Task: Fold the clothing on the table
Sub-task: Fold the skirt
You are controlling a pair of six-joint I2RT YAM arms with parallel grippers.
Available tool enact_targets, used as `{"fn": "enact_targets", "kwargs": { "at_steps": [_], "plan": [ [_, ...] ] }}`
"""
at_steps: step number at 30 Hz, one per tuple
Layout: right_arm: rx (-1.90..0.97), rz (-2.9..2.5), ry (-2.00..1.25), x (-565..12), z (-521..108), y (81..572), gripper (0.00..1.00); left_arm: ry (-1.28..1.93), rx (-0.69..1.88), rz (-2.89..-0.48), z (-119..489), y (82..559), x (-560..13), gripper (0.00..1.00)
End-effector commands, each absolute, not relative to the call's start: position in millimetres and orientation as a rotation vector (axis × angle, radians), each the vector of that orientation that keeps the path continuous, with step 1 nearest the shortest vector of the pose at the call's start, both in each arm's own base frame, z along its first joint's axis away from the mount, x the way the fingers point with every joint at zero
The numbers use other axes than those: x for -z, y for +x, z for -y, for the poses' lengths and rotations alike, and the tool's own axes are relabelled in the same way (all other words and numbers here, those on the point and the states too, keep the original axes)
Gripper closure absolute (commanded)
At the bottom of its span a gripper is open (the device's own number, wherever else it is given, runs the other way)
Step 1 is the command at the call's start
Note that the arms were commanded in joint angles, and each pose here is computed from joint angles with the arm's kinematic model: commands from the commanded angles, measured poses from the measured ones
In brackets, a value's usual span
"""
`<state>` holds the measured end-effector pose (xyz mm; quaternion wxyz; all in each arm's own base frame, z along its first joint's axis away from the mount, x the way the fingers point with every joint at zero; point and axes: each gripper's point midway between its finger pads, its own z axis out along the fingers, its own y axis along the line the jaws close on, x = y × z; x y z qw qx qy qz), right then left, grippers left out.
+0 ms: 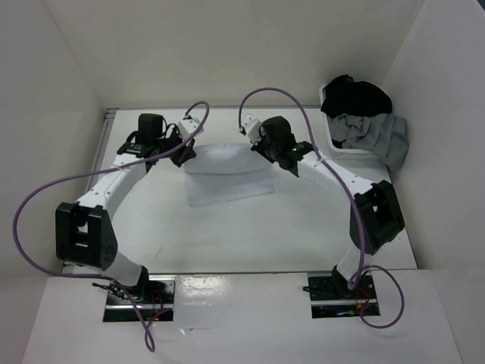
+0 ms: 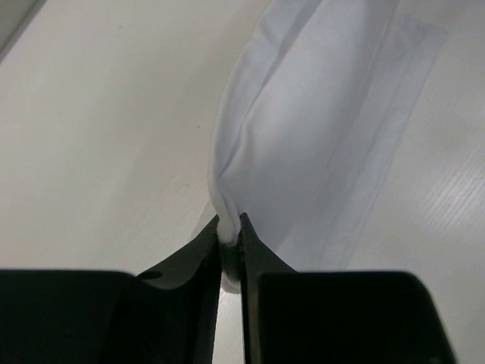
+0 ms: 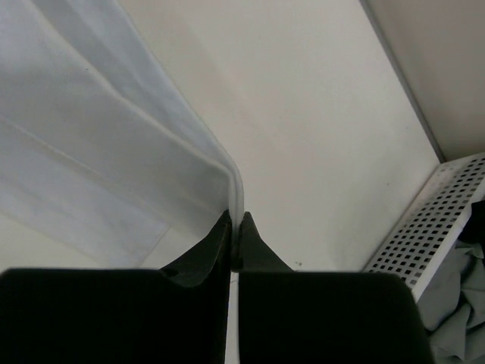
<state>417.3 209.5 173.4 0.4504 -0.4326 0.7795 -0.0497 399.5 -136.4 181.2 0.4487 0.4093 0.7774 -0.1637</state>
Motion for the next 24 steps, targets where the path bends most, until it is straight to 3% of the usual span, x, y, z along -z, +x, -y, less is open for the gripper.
{"fn": "enact_targets", "kwargs": {
  "at_steps": [1,13,24],
  "plan": [
    [0.207,-1.803,-0.957,-213.0,-208.6,462.2,1.0,0.953,0.348,-1.813,133.1,422.0,-216.9,0.82],
    [0.326,-1.799,-0.863,-201.7,-228.9,536.4,1.0,0.848,0.255,-1.867,121.7,464.4,-202.5,0.82],
    [0.464,-1.738,-0.758,-213.8,-220.7,564.7,1.0,0.679,0.099,-1.887,97.8,494.6,-219.8,0.82]
  ]
}}
